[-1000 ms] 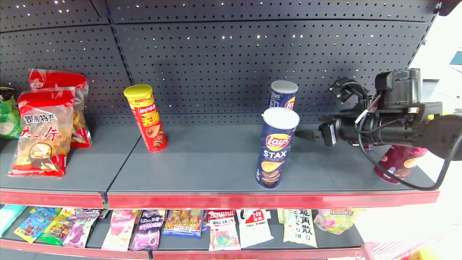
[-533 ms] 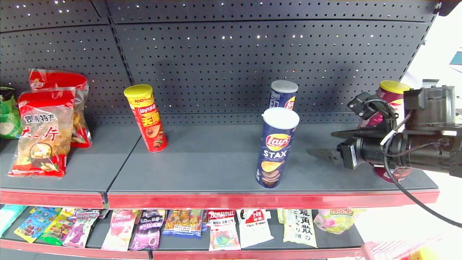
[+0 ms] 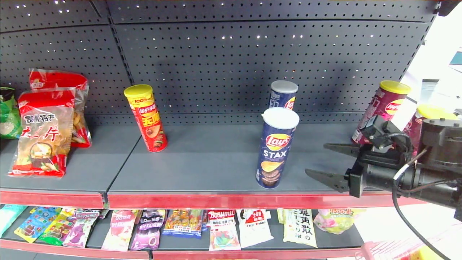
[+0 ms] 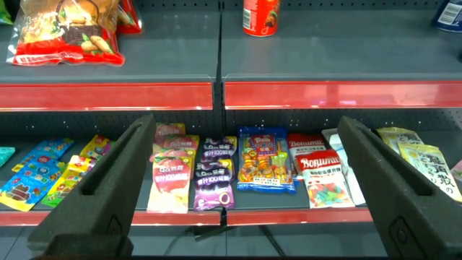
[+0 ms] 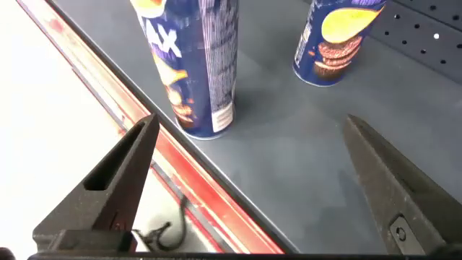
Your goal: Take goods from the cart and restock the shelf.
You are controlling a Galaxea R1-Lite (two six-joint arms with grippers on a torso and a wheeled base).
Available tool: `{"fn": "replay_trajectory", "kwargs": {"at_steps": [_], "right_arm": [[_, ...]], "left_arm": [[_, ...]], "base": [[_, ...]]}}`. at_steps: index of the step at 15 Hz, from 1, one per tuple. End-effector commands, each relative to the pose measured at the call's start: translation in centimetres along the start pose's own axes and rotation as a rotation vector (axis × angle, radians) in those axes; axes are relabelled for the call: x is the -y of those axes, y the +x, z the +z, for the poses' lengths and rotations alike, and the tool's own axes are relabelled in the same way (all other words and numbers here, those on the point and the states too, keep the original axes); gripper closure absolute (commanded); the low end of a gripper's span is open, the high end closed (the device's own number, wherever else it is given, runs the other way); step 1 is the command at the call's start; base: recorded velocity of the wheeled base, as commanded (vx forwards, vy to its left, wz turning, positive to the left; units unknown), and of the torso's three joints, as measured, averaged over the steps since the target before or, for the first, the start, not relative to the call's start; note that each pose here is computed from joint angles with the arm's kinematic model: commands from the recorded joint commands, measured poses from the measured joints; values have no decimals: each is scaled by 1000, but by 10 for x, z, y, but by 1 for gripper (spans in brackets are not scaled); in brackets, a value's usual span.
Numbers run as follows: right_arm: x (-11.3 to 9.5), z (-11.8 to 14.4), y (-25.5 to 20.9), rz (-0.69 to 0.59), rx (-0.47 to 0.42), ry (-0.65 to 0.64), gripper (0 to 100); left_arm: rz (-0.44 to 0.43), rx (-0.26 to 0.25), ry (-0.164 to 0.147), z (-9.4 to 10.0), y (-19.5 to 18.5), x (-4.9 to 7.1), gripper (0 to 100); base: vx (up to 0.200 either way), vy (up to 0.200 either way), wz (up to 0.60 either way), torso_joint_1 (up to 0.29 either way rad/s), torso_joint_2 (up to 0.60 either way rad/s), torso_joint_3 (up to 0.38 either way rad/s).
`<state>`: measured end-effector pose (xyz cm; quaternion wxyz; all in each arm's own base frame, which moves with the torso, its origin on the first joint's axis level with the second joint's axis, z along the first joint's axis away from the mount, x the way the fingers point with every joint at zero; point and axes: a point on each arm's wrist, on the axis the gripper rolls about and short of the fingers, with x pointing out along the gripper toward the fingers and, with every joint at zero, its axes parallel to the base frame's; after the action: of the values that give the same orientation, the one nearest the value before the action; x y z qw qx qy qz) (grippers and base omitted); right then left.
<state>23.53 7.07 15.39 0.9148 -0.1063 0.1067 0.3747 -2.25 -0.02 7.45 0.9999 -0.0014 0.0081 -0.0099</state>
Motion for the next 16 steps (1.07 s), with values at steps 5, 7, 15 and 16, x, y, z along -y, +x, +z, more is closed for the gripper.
{"fn": "replay_trajectory", "kwargs": {"at_steps": [5,7,15,16], "right_arm": [[-1,-12,33,172,-10,21,0],[4,-10,44,176,-5,18,0],[10,-7,68,224,14,0,0],[11,-6,71,226,17,-2,0]], "left_arm": [[0,-1,0,0,0,0,0],[0,1,0,0,0,0,0],[0,-1,0,0,0,0,0],[0,-2,0,0,0,0,0]], "base": [[0,0,0,0,0,0],[0,0,0,0,0,0],[0,0,0,0,0,0],[0,0,0,0,0,0]]}}
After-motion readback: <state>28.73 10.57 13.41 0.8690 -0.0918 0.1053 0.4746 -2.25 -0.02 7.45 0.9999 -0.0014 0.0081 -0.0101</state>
